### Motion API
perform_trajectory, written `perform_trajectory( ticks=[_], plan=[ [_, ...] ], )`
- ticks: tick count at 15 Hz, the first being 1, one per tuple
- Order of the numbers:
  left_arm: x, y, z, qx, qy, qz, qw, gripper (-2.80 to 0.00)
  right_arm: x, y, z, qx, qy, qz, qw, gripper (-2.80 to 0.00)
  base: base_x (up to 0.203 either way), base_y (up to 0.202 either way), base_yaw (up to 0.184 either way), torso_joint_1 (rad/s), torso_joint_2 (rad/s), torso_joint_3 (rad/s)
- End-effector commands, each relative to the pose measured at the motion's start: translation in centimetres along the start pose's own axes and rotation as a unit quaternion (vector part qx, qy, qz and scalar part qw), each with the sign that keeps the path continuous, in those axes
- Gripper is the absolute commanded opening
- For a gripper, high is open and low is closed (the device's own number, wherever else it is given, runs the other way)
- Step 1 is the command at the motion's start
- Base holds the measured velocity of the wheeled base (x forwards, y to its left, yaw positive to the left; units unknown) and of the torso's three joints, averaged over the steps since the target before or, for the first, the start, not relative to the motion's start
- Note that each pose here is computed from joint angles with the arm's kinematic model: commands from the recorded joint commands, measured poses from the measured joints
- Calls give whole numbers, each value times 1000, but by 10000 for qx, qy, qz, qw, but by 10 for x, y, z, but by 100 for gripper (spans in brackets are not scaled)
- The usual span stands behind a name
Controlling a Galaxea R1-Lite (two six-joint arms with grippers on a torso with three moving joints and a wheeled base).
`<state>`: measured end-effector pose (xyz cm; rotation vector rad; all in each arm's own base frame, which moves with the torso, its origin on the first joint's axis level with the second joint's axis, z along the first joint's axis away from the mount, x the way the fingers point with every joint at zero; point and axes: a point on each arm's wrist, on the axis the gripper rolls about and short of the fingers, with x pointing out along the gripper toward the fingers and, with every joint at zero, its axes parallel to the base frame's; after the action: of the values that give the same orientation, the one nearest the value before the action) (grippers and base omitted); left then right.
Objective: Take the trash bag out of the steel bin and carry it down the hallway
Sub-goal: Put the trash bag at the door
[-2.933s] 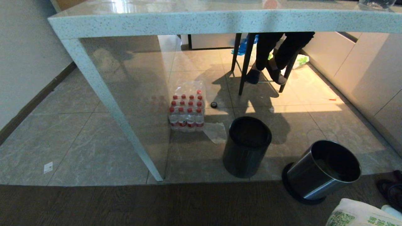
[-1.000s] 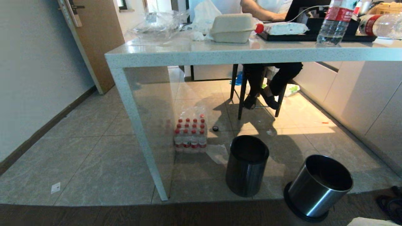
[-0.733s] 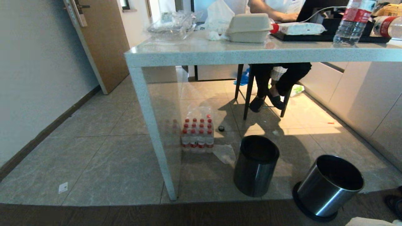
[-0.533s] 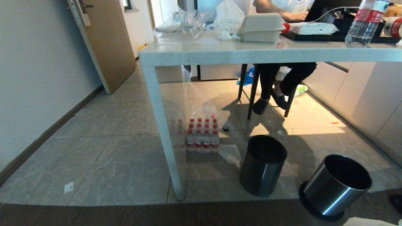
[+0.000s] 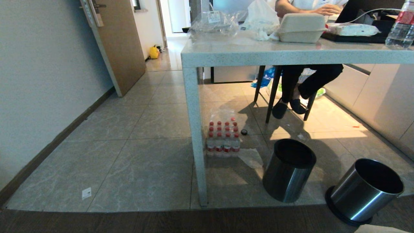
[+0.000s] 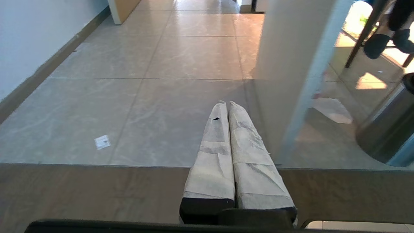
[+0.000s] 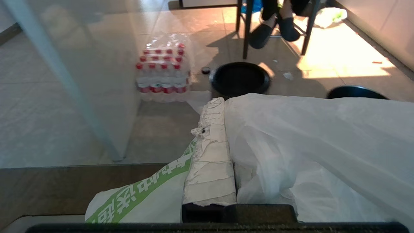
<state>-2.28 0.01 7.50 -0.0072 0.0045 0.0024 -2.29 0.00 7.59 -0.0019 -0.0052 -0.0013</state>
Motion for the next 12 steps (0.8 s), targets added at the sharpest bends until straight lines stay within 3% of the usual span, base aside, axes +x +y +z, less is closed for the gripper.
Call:
perform_trajectory(
  ticks=[1,12],
  plan=[
    [0,0,0,-2,0,4,10000,-280,0,0,0,-6,3,-1,10000,-280,0,187,0,2,7,2],
    [0,0,0,-2,0,4,10000,-280,0,0,0,-6,3,-1,10000,-280,0,192,-1,3,4,4]
  ],
)
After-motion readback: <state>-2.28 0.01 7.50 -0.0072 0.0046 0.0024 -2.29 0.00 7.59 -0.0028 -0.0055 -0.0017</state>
